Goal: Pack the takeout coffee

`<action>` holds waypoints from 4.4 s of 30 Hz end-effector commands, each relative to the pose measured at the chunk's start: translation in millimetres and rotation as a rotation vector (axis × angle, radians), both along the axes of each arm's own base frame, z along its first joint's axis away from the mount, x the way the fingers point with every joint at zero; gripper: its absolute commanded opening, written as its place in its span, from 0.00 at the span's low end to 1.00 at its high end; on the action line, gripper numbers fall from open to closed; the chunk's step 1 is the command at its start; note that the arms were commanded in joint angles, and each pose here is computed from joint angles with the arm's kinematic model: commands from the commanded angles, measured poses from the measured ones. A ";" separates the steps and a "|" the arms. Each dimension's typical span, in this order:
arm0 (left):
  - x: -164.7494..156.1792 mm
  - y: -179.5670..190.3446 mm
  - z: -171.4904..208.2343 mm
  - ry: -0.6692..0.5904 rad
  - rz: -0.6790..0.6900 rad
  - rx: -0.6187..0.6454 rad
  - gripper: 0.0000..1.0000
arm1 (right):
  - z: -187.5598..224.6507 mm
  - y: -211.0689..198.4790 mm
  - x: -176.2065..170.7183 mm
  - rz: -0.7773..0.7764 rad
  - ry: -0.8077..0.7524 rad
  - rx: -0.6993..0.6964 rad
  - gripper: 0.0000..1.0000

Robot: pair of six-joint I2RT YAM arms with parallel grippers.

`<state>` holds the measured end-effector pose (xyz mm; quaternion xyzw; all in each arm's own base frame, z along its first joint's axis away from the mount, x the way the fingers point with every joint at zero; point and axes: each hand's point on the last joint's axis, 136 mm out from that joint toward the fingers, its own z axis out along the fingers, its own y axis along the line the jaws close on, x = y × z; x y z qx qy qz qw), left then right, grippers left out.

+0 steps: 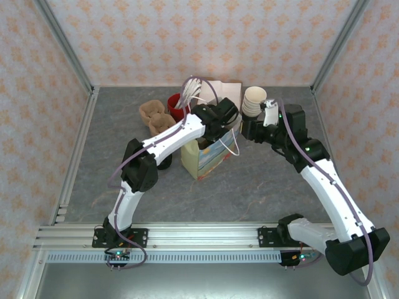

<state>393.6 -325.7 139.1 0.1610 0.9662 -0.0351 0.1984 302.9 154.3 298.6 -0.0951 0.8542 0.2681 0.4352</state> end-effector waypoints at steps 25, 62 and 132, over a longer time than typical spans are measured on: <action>-5.0 9.6 -47.0 0.125 0.021 0.074 0.57 | 4.6 -2.8 -7.6 -0.020 0.020 0.029 0.43; -3.5 2.8 81.1 -0.019 0.046 -0.114 0.94 | 7.8 1.7 33.7 -0.214 0.204 0.160 0.63; -26.8 151.5 234.4 -0.334 0.361 -0.378 0.90 | -8.9 33.2 -29.6 0.214 0.327 -0.039 0.03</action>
